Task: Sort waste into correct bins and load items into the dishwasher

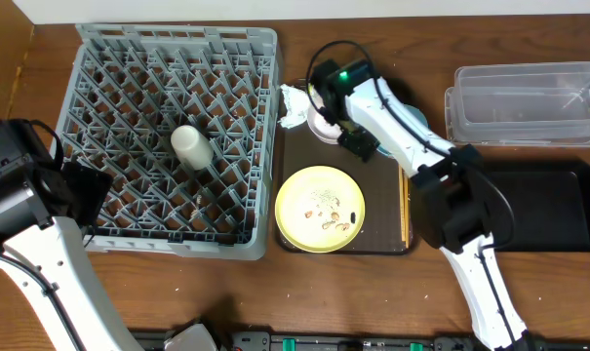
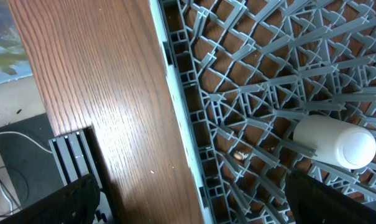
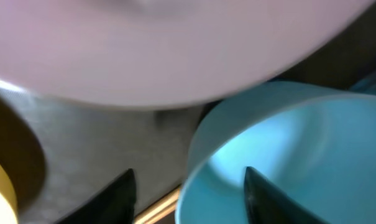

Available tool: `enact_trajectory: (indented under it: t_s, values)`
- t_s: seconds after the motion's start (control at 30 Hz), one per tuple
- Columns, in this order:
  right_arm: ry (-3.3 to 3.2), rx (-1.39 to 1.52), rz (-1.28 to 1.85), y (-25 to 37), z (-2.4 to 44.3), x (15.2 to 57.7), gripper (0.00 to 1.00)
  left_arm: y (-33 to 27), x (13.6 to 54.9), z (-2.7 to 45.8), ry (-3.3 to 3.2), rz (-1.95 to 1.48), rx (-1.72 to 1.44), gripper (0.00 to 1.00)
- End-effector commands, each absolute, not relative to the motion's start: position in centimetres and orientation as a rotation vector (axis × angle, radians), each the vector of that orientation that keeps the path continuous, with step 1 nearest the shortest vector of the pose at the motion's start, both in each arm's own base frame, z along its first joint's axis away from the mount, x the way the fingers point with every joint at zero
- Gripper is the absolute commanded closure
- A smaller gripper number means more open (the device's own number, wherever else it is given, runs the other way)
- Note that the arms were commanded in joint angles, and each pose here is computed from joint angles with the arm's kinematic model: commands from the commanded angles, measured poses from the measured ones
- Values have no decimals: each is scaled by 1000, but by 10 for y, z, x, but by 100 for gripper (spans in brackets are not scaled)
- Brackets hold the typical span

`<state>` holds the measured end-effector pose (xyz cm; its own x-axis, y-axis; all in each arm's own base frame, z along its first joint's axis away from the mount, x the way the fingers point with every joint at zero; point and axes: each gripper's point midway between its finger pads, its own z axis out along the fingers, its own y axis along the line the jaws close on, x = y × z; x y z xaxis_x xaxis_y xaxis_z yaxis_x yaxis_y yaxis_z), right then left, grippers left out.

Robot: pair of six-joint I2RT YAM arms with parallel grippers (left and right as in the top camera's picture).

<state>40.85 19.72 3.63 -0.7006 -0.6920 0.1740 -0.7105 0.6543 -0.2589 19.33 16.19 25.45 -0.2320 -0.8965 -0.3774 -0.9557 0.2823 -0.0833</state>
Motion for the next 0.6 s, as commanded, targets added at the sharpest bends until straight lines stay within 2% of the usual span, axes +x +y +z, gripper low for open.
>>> enact_trajectory:
  t_s: [0.0, 0.17, 0.23, 0.3, 0.37, 0.57]
  values:
    - [-2814, 1121, 370, 190, 30, 406, 56, 163, 193, 258, 2192, 235, -1679, 4]
    - [-2782, 1106, 205, 194, 20, 394, 56, 163, 193, 258, 2192, 235, -1679, 4]
    - [-2784, 1104, 171, 198, 19, 392, 62, 163, 193, 258, 2192, 235, -1679, 4]
    - [-2783, 1112, 180, 199, 20, 392, 77, 163, 193, 258, 2192, 235, -1679, 4]
    - [-2780, 1118, 186, 200, 20, 391, 99, 163, 193, 258, 2192, 235, -1679, 4]
    - [-2800, 1080, 201, 200, 27, 392, 99, 163, 193, 258, 2192, 235, -1679, 4]
